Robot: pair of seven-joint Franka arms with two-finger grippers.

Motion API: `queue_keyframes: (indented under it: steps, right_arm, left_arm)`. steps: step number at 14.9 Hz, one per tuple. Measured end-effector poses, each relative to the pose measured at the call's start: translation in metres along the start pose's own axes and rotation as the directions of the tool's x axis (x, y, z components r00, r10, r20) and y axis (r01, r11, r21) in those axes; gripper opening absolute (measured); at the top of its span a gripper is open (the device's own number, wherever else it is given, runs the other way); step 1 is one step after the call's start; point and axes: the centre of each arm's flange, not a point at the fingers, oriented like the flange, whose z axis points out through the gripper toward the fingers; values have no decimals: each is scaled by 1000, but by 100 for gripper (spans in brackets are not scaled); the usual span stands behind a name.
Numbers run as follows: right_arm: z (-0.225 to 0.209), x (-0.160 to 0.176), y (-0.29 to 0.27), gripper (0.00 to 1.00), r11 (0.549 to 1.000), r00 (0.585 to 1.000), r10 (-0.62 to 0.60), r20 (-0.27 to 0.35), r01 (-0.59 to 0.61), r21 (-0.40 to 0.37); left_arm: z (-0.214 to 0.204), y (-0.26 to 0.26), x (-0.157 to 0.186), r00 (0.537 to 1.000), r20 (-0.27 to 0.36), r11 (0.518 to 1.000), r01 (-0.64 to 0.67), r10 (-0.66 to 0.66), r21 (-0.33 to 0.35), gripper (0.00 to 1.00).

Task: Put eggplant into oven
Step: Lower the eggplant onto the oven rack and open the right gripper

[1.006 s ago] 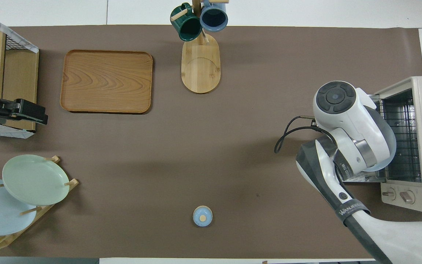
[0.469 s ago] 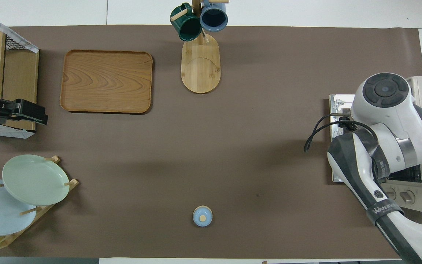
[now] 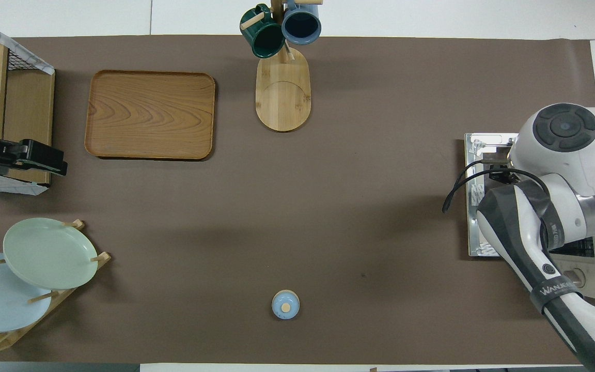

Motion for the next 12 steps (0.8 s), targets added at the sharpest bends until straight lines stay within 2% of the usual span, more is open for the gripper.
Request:
queue_keyframes:
  steps: [5, 6, 7, 8, 9, 11, 12]
  right_arm:
    - [13, 1, 9, 5, 999, 1000, 17, -3, -17, 42]
    - [13, 0, 8, 12, 999, 1000, 21, 1, -21, 49]
    - [13, 0, 7, 24, 998, 1000, 23, 3, -23, 55]
    - [12, 0, 6, 29, 998, 1000, 24, 4, -24, 61]
    - [9, 0, 3, 30, 997, 1000, 29, 5, -29, 75]
    - [-6, 2, -1, 37, 992, 999, 42, 1, -42, 119]
    - [-19, 5, -2, 37, 988, 999, 50, 0, -49, 148]
  left_arm:
    - [0, 0, 0, 1000, 0, 1000, 0, 0, 0, 100]
    - [0, 0, 0, 1000, 0, 1000, 0, 0, 0, 100]
    - [0, 0, 0, 1000, 0, 1000, 0, 0, 0, 100]
    - [0, 0, 0, 1000, 0, 1000, 0, 0, 0, 100]
    - [0, 0, 0, 1000, 0, 1000, 0, 0, 0, 100]
    - [0, 0, 0, 1000, 0, 1000, 0, 0, 0, 100]
    - [0, 0, 0, 1000, 0, 1000, 0, 0, 0, 100]
